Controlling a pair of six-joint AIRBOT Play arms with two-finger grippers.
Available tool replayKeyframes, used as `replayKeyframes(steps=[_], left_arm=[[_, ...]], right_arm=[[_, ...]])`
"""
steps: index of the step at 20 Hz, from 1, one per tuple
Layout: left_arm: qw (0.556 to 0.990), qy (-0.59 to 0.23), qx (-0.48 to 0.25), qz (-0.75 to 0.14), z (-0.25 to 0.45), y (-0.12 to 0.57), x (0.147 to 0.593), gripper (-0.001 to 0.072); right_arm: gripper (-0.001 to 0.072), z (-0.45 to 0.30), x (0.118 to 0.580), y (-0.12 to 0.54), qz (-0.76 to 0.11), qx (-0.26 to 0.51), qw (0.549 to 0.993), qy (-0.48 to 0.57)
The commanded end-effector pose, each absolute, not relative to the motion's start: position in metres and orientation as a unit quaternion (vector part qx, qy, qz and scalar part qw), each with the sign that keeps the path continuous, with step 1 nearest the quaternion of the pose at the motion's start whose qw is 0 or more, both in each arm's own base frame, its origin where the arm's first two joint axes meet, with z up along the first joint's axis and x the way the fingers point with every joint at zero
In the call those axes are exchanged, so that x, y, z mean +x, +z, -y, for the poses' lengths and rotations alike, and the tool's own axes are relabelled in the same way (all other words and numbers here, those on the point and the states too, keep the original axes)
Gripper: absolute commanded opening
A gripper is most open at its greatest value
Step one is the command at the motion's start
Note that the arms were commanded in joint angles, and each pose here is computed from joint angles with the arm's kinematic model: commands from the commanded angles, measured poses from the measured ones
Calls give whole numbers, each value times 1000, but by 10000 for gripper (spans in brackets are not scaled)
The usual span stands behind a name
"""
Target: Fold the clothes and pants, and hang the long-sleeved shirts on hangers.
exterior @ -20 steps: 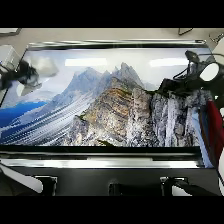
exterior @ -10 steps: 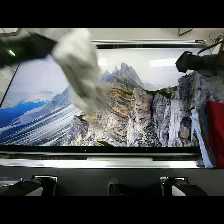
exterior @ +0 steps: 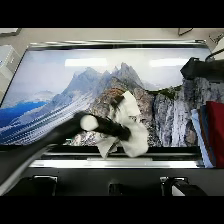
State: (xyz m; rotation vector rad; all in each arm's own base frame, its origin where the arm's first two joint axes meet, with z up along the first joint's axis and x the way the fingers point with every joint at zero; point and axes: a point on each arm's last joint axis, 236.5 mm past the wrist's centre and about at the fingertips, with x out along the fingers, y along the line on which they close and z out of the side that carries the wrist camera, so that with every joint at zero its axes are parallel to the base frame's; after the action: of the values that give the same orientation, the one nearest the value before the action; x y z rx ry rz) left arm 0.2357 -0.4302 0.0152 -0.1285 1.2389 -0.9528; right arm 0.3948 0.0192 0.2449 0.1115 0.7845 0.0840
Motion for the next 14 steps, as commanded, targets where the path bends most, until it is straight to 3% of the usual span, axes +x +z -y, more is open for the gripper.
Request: replayKeyframes(steps=[1,2,4,8,11,14], left_arm=[[590,-436,-78,-675,466,-39,167,710],[578,-446,-65,-681,459,-29,175,711],[594,-447,-45,-667,427,6,220,711],[678,-366,-34,-637,310,63,316,710],[658,-304,-60,-686,244,50,313,710],[619,-277,-79,-731,233,-2,272,710]], right_arm=[[674,-19,386,222,-429,55,901,39],[674,-20,382,208,-458,58,886,38],[676,-21,368,171,-536,61,841,39],[686,-24,326,87,-680,66,729,41],[687,-42,277,34,-754,90,647,69],[695,-60,246,-7,-775,124,613,88]])
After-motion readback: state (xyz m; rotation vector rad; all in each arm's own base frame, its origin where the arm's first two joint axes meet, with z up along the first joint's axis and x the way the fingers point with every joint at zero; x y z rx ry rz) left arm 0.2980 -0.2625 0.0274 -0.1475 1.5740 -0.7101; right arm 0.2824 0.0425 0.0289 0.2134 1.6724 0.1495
